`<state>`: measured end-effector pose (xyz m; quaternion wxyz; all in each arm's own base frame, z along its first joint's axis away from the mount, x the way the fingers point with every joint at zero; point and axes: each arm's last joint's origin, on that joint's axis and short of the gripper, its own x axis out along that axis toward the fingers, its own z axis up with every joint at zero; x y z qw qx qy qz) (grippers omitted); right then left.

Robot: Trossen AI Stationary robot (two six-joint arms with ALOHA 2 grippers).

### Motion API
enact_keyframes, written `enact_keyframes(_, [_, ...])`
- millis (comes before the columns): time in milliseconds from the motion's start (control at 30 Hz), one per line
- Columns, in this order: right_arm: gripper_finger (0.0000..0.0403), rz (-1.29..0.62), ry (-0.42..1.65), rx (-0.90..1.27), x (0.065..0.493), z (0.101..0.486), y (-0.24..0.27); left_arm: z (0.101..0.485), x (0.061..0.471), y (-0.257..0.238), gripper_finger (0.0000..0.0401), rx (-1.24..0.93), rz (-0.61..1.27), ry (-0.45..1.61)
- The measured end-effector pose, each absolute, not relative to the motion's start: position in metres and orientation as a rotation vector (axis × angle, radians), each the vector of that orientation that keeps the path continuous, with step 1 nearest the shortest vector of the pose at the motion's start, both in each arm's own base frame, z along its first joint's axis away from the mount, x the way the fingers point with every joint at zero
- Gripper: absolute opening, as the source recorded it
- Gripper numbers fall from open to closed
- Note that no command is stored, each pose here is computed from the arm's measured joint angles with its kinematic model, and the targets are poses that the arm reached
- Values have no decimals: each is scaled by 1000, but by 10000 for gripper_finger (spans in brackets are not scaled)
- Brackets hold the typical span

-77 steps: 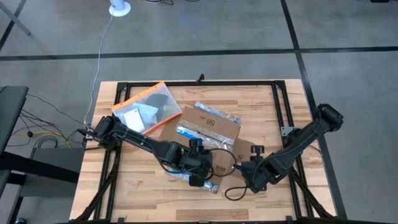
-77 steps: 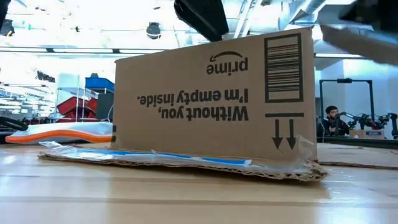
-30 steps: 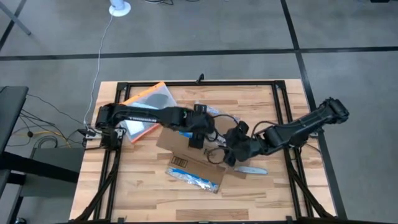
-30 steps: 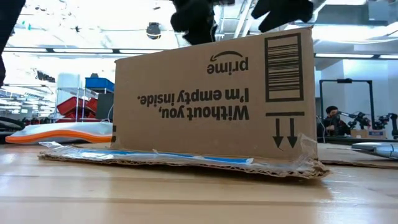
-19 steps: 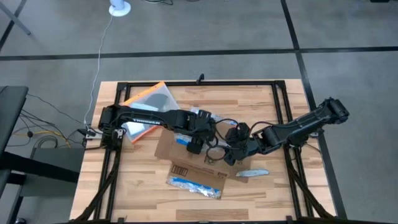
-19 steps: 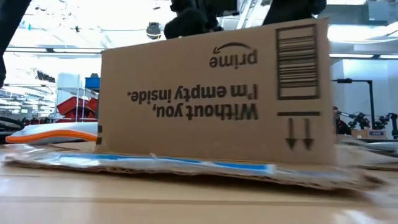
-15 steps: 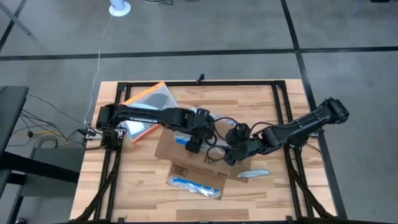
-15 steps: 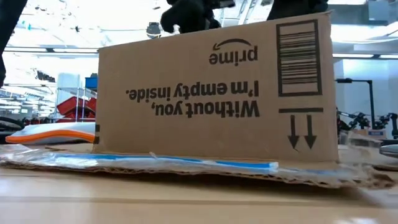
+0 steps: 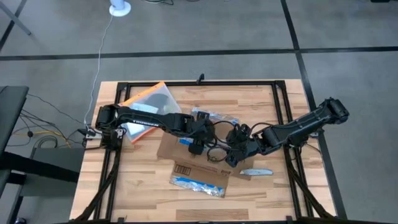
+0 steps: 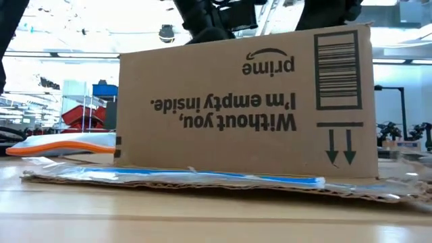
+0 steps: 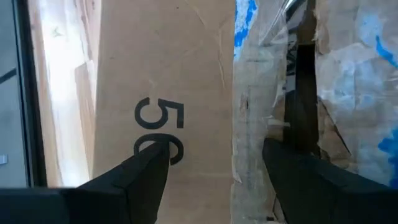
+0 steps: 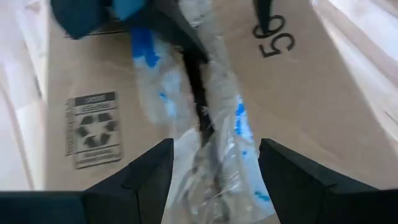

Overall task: Unpack boxes
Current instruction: Break down the box using the silver cutter until it is completely flat

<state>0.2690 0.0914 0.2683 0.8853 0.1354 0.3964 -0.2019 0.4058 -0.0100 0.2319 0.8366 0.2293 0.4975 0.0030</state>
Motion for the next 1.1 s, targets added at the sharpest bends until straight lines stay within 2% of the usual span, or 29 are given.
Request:
enact_keyframes(100, [217,-417,827,282,269,268,92,214,402,-12,246,518,56,1043])
enact_keyframes(233, [217,-419,827,282,269,268,91,216,397,-13,246,565,134,1126])
enact_keyframes(367, [217,-419,832,279,268,268,91,245,400,-15,246,561,123,1130])
enact_keyframes(533, [217,-423,839,275,268,268,91,286,402,-19,246,482,-13,1093])
enact_keyframes(767, [217,-419,843,270,267,267,92,313,393,-22,246,287,-99,1135])
enact_keyframes(900, [217,-422,854,261,266,267,92,313,390,-26,246,156,-178,1165])
enact_keyframes(1100, [217,-424,863,255,265,266,92,291,397,-23,246,156,-174,1175])
